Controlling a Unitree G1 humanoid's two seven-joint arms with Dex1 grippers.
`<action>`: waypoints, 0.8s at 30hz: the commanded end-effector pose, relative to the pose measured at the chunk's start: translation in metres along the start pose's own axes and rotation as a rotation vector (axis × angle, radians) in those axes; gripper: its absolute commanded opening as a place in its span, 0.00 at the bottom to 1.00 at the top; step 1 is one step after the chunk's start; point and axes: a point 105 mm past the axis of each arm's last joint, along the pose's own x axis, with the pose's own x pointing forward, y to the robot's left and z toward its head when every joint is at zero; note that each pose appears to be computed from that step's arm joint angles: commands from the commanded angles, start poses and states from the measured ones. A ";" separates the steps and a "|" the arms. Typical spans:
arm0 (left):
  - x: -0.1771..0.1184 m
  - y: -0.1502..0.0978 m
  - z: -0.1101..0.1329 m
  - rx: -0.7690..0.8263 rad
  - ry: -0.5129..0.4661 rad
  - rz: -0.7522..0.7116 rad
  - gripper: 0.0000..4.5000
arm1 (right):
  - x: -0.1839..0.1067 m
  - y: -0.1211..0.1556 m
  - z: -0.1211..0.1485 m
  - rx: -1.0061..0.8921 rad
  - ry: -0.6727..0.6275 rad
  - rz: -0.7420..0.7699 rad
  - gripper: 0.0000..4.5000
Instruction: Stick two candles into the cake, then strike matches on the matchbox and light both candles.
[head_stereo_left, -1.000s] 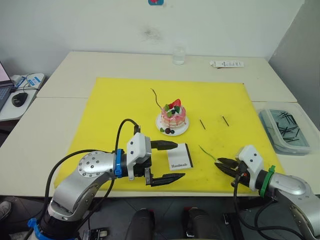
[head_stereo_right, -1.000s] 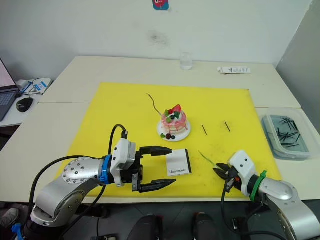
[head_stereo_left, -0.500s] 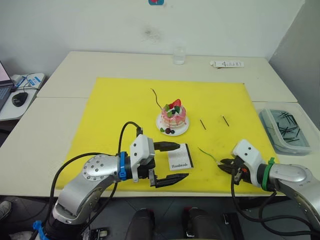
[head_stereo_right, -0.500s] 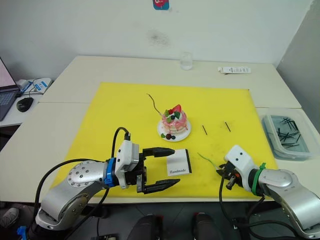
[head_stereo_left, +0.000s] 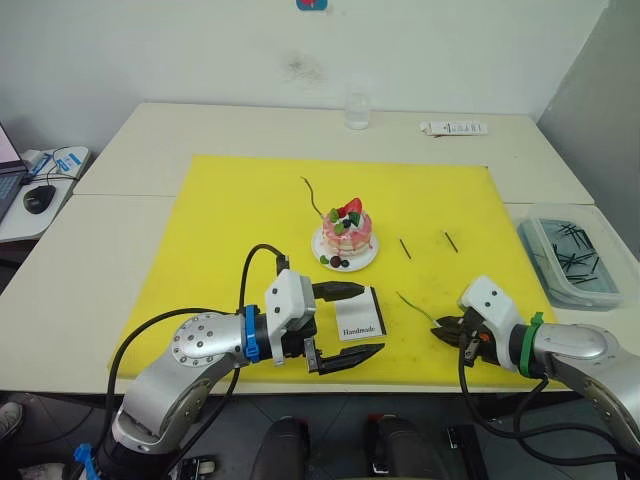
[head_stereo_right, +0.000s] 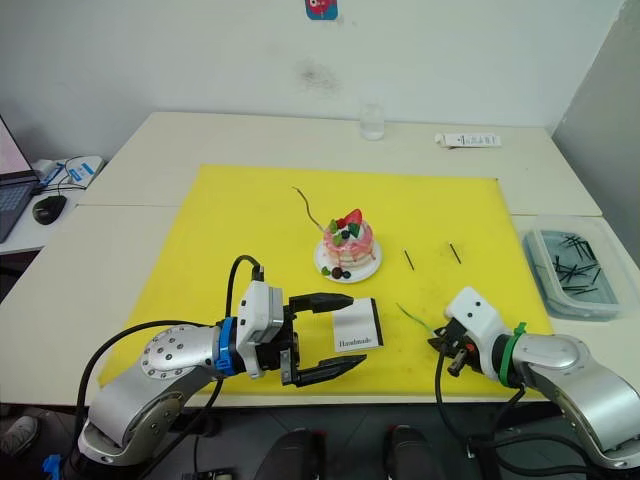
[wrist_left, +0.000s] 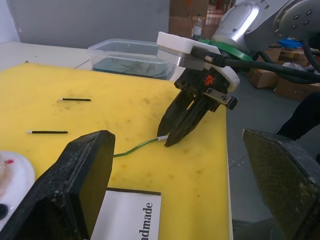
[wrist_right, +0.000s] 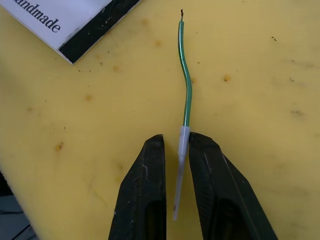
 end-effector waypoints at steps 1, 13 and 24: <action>0.004 -0.004 0.009 0.041 -0.035 -0.014 1.00 | -0.002 -0.001 0.006 -0.018 -0.010 -0.003 0.01; 0.008 -0.005 0.005 0.017 -0.067 -0.007 1.00 | -0.071 -0.039 -0.020 -0.090 0.068 -0.030 0.01; 0.009 -0.008 0.006 0.008 -0.085 -0.018 1.00 | -0.106 -0.067 -0.070 -0.065 0.091 -0.055 0.01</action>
